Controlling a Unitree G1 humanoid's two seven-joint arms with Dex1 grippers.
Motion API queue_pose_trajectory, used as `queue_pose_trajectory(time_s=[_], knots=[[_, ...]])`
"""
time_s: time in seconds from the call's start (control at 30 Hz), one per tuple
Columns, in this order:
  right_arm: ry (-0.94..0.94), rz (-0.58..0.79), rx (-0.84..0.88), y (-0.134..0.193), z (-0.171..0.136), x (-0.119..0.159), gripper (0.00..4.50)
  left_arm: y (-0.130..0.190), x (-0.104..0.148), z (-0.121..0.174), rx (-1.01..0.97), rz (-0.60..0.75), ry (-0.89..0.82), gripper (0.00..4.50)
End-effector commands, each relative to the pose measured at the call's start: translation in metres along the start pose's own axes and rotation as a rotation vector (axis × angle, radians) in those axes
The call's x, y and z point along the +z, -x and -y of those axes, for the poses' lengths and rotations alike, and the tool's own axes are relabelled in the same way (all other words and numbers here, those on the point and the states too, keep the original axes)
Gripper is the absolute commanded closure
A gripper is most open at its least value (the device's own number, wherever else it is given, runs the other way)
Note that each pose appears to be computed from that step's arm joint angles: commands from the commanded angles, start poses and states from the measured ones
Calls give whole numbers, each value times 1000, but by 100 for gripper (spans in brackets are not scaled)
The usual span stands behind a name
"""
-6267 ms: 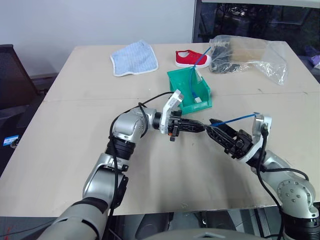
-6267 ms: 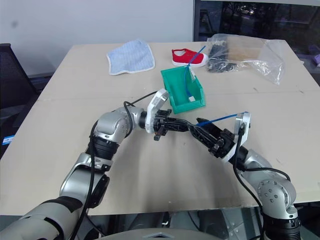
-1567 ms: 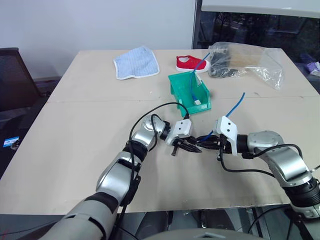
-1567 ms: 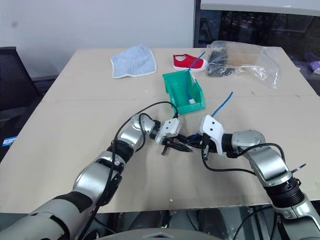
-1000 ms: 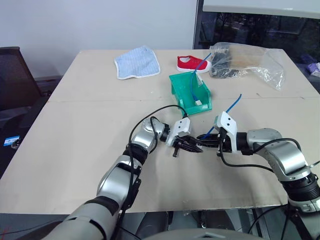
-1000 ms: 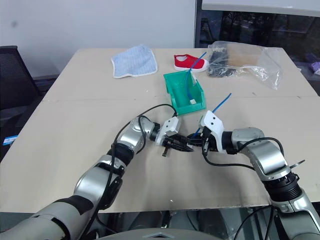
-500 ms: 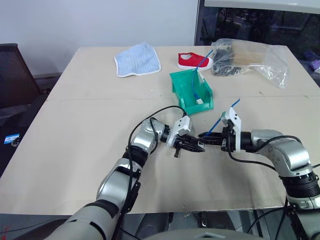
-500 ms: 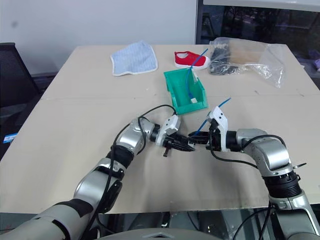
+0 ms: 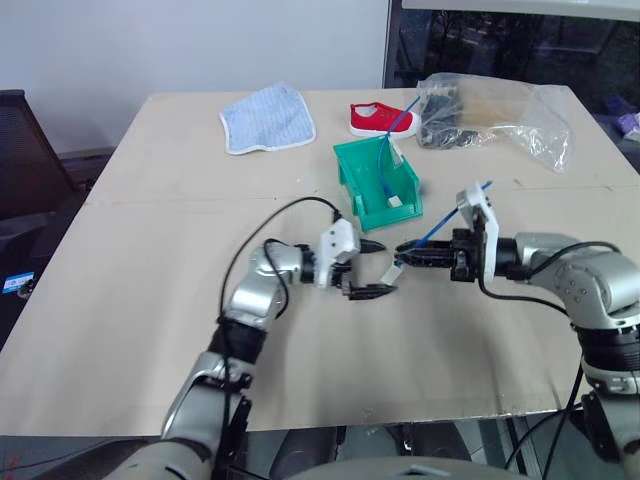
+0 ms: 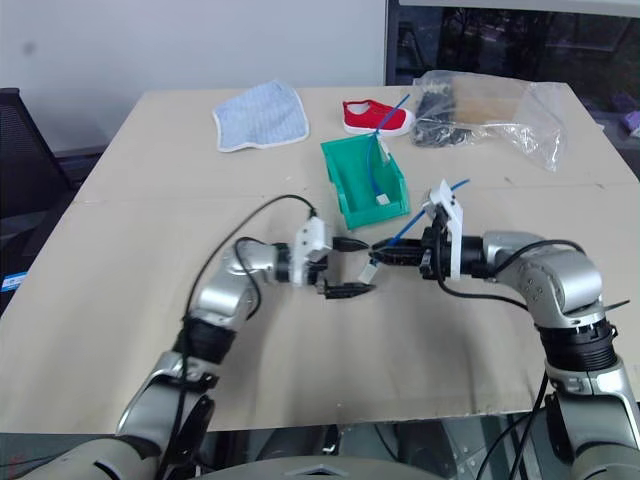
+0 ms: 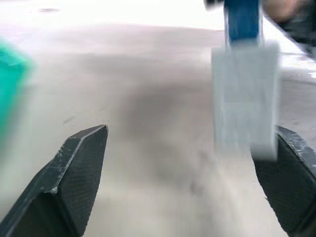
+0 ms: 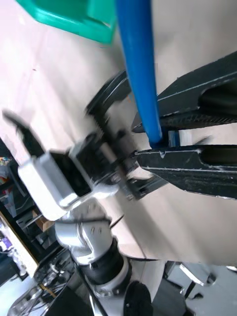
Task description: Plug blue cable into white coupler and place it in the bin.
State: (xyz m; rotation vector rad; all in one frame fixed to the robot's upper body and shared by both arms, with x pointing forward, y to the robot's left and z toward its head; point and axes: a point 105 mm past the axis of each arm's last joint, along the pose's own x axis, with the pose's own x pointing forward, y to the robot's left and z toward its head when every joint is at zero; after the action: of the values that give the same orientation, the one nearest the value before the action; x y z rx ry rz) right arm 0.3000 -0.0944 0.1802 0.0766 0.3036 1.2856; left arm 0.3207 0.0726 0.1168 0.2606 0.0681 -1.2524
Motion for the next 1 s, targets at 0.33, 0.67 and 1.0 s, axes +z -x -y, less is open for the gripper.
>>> queue_pose_trajectory(time_s=[0.33, 0.67, 1.0], knots=[[327, -29, -172, -37, 76, 74, 450, 69, 78, -23, 522, 66, 5, 5], [563, -86, -390, -72, 110, 112, 286, 70, 80, -30, 580, 75, -2, 0], [716, 333, -890, -25, 120, 203, 3, 67, 76, -30, 574, 92, 12, 0]])
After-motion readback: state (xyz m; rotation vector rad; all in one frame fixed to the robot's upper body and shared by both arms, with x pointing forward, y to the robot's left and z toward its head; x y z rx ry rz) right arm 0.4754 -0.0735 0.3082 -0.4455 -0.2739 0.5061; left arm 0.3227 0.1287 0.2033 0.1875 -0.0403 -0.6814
